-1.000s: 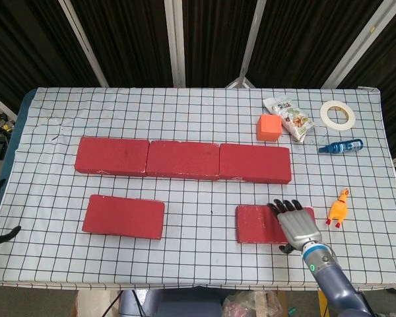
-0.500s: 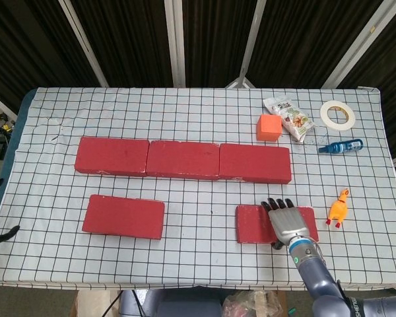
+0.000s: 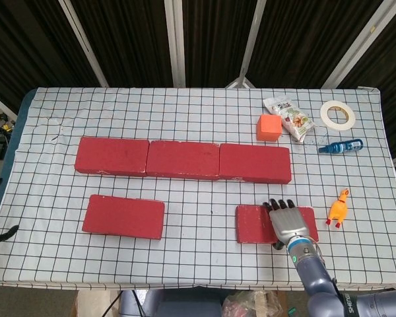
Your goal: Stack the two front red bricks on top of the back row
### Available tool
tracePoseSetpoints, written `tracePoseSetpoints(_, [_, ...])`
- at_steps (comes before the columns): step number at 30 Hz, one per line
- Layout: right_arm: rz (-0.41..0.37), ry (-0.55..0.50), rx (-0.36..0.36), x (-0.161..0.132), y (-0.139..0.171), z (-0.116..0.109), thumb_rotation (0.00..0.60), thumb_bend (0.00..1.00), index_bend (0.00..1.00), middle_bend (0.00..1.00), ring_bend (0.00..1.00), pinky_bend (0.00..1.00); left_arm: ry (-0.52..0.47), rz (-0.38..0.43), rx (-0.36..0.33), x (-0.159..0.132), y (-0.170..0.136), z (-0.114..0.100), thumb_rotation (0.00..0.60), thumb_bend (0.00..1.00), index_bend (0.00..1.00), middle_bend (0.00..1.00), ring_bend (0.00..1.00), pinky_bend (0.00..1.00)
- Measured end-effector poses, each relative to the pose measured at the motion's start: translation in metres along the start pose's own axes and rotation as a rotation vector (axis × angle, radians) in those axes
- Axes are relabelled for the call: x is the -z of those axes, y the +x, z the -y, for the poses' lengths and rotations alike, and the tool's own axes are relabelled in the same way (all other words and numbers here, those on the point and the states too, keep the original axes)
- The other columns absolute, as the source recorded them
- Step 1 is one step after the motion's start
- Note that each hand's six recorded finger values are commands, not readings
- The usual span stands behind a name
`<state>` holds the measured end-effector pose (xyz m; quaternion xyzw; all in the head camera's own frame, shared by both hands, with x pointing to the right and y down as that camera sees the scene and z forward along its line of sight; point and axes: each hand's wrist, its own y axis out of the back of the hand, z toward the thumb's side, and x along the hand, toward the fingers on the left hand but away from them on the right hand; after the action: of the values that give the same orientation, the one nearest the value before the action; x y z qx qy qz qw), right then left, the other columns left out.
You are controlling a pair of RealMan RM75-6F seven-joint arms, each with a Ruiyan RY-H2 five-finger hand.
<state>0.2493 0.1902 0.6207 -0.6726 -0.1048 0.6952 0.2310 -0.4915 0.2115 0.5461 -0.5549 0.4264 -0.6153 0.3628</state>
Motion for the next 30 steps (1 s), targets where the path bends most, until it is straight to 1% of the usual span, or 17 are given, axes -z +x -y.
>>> tracePoseSetpoints(20, [-0.013, -0.002, -0.02, 0.004, -0.013, 0.014, 0.6, 0.24, 0.0, 0.0, 0.0, 0.0, 0.013, -0.005, -0.005, -0.002, -0.001, 0.001, 0.6, 0.07, 0.08, 0.0, 0.0, 0.1])
tracePoseSetpoints(30, [-0.017, 0.005, -0.004, 0.003, -0.019, 0.013, 0.6, 0.24, 0.0, 0.0, 0.0, 0.0, 0.013, -0.014, -0.001, -0.002, 0.001, 0.003, 0.6, 0.07, 0.09, 0.0, 0.0, 0.1])
